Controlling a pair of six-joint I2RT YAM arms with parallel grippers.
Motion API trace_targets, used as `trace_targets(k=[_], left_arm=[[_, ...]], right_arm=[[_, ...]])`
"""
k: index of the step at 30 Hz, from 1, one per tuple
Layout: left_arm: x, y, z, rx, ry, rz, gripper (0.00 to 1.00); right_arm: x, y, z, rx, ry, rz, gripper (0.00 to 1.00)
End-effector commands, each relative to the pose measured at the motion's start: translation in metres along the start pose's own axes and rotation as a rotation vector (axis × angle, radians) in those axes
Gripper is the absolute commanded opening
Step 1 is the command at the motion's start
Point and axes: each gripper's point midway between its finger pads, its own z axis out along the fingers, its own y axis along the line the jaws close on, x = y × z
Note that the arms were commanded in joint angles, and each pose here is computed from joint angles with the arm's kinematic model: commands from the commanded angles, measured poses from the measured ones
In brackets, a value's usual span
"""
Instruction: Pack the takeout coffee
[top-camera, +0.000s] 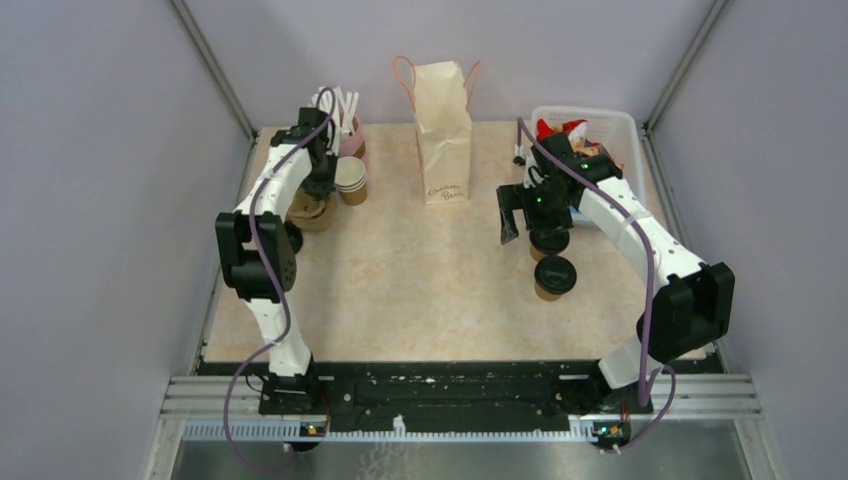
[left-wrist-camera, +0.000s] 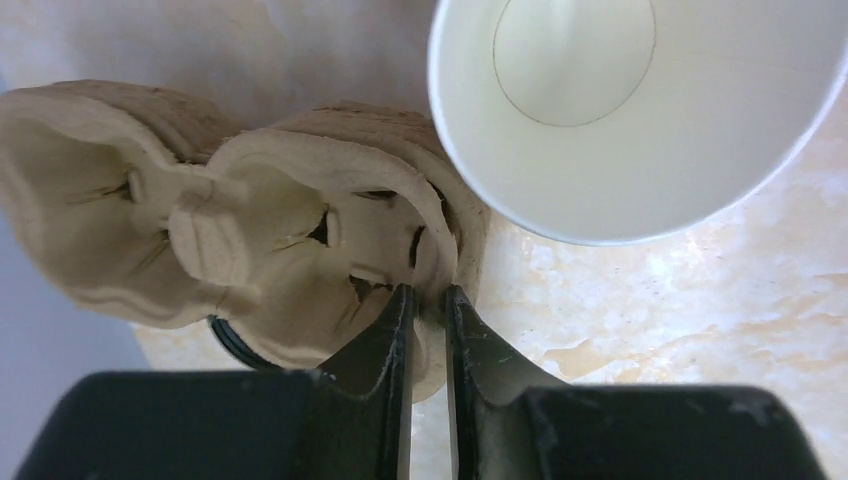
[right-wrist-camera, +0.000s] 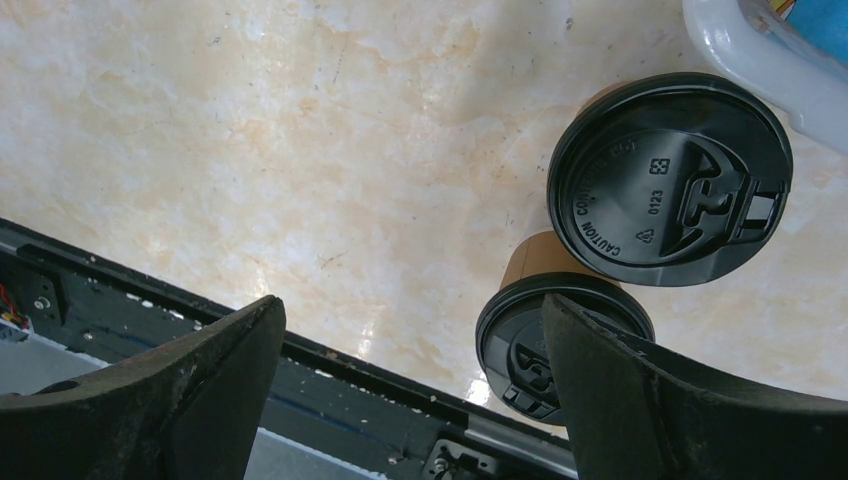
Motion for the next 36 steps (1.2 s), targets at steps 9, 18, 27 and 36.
trace_targets(k=[9, 18, 27, 36], left_arm=[[-0.021, 0.029, -0.051, -0.519, -0.039, 0.106, 0.00], [-0.017, 0.029, -0.065, -0.805, -0.079, 0.222, 0.00], [-0.023, 0.011, -0.075, -0.848, -0.230, 0.418, 0.00], [-0.029, -0.011, -0.101, -0.670, -0.484, 0.492, 0.00]], right_arm=[[-0.008, 0.006, -0.010, -0.023, -0.071, -0.022, 0.99], [-0.001, 0.012, -0.016, -0.034, -0.094, -0.039, 0.99], [0.006, 0.020, -0.024, -0.042, -0.128, -0.072, 0.99], [0.010, 0.024, -0.028, -0.041, -0.145, -0.094, 0.99]])
